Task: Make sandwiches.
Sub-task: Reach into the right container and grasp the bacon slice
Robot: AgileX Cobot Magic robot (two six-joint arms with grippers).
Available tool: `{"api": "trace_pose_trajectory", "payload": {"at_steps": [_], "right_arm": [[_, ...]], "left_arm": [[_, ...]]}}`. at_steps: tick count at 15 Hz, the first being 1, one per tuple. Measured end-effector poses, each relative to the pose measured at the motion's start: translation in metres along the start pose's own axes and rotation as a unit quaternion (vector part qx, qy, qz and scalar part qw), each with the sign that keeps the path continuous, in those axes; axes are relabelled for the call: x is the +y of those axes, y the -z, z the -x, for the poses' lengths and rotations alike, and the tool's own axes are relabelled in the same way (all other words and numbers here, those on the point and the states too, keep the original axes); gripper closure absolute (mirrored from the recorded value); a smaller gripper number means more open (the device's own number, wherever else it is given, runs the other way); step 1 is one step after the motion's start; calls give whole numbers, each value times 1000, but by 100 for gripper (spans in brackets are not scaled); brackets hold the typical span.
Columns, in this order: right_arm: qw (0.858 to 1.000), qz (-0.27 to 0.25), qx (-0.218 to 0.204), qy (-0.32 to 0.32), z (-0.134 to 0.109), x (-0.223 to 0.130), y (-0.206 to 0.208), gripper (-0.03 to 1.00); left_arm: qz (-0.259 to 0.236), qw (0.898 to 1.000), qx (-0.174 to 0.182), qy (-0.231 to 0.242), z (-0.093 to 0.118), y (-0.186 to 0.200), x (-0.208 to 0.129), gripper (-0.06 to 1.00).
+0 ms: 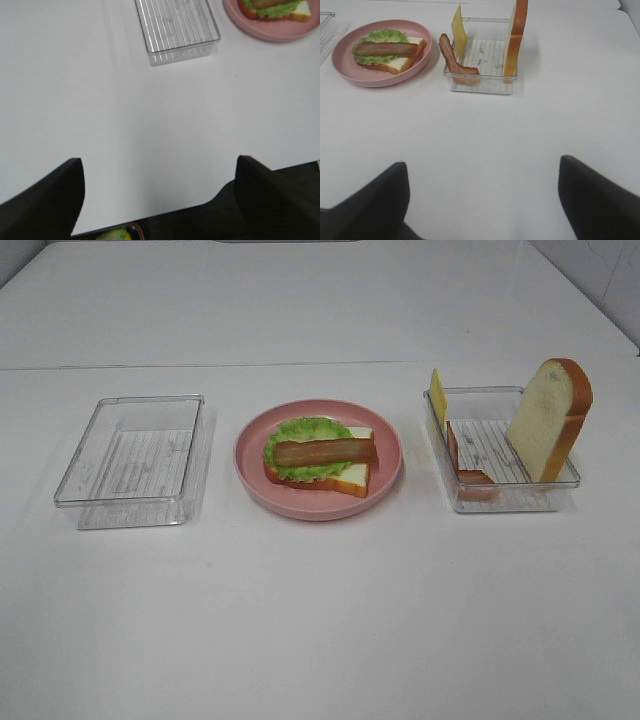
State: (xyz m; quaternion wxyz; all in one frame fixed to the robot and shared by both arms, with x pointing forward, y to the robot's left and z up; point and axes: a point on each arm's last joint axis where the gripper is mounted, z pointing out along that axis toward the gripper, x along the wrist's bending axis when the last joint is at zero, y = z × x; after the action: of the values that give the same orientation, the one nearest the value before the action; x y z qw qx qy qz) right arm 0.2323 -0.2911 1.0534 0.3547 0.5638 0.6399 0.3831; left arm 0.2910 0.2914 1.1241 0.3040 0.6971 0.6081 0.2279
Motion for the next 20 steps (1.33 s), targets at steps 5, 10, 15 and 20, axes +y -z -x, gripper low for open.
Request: {"api": "trace_pose_trajectory", "payload": {"at_steps": [5, 10, 15, 20], "right_arm": [[1000, 0, 0, 0, 0, 0, 0, 19], [1000, 0, 0, 0, 0, 0, 0, 19], [999, -52, -1, -1, 3, 7, -14, 19], [992, -127, 1, -10, 9, 40, -56, 20]], "left_arm": [[149, 987, -14, -50, -9, 19, -58, 17], [180, 981, -46, -51, -8, 13, -86, 17], [159, 983, -58, -68, -4, -10, -92, 17], [160, 983, -58, -69, -4, -10, -92, 17]]}}
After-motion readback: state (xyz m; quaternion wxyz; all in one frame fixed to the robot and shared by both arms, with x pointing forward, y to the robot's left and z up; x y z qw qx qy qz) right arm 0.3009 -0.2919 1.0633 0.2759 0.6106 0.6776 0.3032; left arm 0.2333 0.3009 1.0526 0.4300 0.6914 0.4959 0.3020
